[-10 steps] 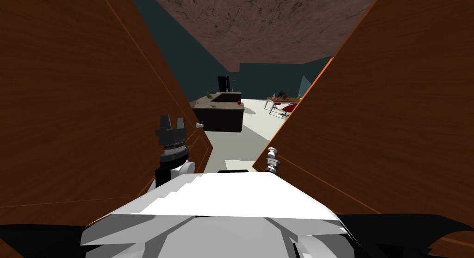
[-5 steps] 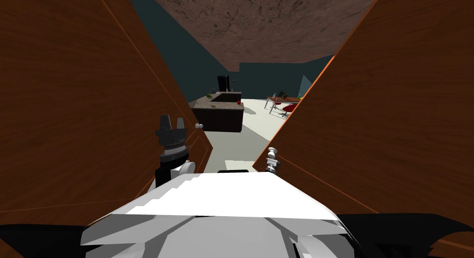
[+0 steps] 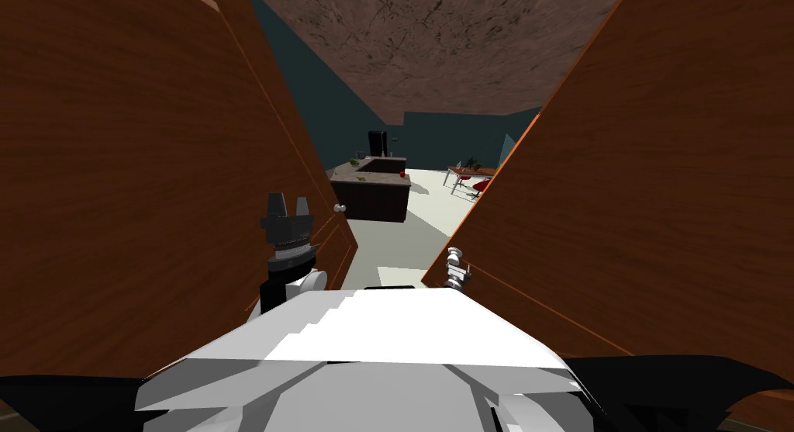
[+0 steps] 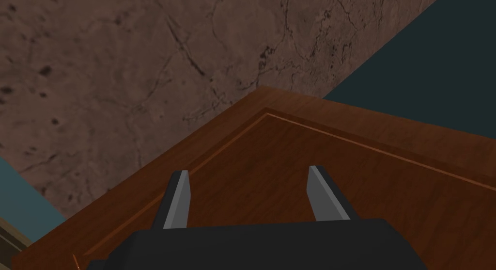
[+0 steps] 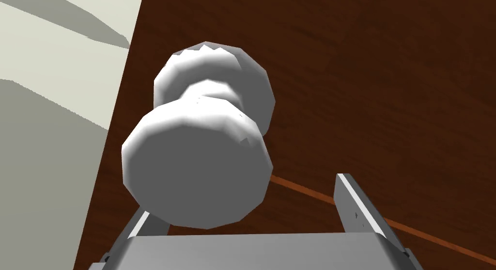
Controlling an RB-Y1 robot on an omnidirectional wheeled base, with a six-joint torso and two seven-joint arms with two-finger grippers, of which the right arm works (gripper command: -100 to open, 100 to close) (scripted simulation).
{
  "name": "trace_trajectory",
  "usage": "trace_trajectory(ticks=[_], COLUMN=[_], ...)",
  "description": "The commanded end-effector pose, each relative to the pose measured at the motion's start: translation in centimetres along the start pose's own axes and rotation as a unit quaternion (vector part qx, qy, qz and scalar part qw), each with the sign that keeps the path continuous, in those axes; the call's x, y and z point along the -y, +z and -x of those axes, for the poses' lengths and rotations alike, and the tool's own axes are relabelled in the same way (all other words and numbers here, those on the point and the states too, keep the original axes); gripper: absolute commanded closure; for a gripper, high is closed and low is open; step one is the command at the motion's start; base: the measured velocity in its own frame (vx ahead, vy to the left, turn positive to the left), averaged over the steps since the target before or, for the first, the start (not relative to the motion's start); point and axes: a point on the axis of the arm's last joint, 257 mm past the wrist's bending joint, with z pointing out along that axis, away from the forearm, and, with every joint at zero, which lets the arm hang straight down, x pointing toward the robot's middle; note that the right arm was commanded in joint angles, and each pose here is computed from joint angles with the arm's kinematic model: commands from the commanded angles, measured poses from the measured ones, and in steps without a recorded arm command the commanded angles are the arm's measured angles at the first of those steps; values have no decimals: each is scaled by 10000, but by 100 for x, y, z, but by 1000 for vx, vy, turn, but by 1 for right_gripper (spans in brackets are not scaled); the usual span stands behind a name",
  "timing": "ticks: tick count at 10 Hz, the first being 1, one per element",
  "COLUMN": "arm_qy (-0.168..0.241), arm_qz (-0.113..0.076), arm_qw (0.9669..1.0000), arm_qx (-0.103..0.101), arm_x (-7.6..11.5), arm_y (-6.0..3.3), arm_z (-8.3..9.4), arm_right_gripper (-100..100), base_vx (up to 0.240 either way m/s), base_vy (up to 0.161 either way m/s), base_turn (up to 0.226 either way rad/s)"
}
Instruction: Push the door open
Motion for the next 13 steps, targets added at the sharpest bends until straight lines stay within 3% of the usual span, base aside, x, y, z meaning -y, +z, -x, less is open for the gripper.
trace_trajectory(ticks=[1, 3, 6, 10, 11, 12, 13], arm_qy=[366, 765, 1384, 2101, 2343, 2474, 2364], arm_qz=[61, 112, 188, 279, 312, 330, 313], arm_qw=[9992, 9969, 9902, 9773, 9717, 9684, 9712], arm_qx=[-117, -112, -85, -25, 5, 23, 12], arm_x=[16, 30, 68, 140, 172, 192, 178], arm_y=[15, -14, -74, -164, -201, -223, -204], arm_z=[-128, -160, -204, -245, -258, -265, -258], arm_right_gripper=[-100, -100, -100, -100, -100, -100, -100], base_vx=[-87, -87, -92, -85, -80, -65, -23], base_vy=[40, 41, 65, 40, 40, 37, 15], base_turn=[56, 72, 66, 54, 55, 37, 3])
